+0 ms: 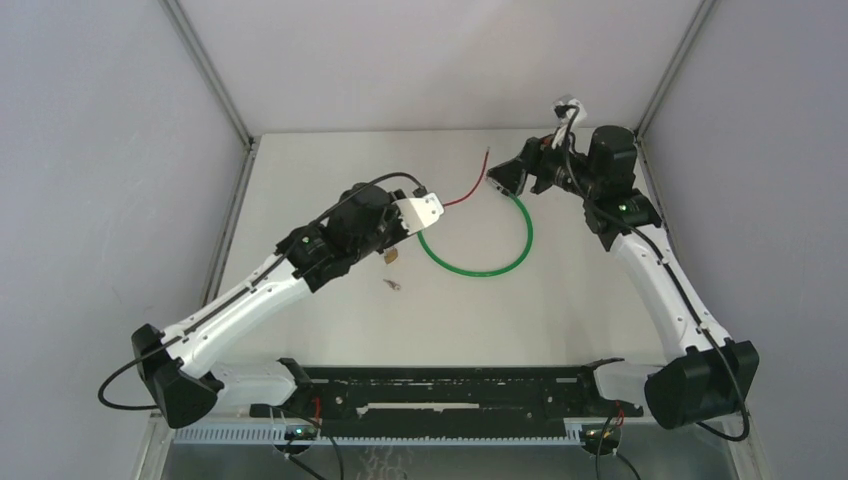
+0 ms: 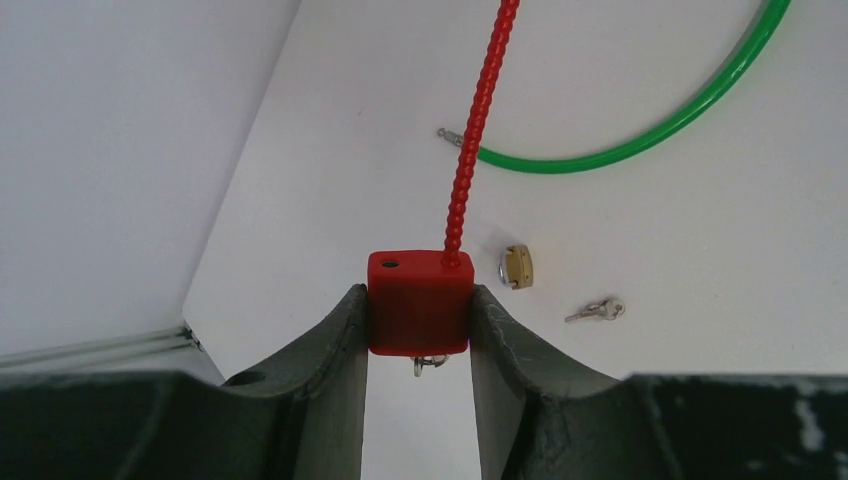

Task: Lock with the key
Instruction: Pick up the lock from the center of the board, then lock the lock.

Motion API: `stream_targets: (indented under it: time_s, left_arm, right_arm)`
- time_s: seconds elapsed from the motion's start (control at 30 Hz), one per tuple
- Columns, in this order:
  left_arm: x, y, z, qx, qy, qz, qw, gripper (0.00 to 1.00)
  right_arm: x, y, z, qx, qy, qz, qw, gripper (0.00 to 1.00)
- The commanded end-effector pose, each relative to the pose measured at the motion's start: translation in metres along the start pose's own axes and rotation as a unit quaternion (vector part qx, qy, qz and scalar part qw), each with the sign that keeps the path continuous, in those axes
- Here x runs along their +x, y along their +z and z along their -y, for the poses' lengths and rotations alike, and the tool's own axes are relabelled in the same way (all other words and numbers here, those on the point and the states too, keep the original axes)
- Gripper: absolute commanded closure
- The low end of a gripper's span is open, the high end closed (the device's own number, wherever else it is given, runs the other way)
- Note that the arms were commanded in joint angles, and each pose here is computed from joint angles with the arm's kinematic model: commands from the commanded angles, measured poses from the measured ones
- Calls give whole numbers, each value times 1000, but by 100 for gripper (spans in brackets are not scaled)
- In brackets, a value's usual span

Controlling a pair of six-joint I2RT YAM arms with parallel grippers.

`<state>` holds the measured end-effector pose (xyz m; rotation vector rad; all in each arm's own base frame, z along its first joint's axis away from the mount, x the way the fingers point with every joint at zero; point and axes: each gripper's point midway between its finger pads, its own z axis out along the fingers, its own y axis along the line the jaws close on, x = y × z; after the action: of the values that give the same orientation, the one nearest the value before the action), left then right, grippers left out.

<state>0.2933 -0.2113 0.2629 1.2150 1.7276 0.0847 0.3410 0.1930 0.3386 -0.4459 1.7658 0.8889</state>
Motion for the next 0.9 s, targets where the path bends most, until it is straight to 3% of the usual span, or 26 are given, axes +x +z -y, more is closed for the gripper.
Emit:
stream_targets:
  time_s: [0.0,0.17,0.5,0.87]
  left_arm:
    - [-46,-9,-22,-56,6,54,997,100]
    - [-57,-6,-6,-47,13,62,997,100]
    - [-63,2,13,-24,16,63,998,100]
    - [-72,6,27,-11,25,64,998,100]
  right_arm:
    - [6,-4,38,42,125,13,991,21]
    - [36,0,52,46,156,-1,987,25]
    - [56,7,54,46,158,0,986,30]
    - [65,20,60,69,152,-5,986,47]
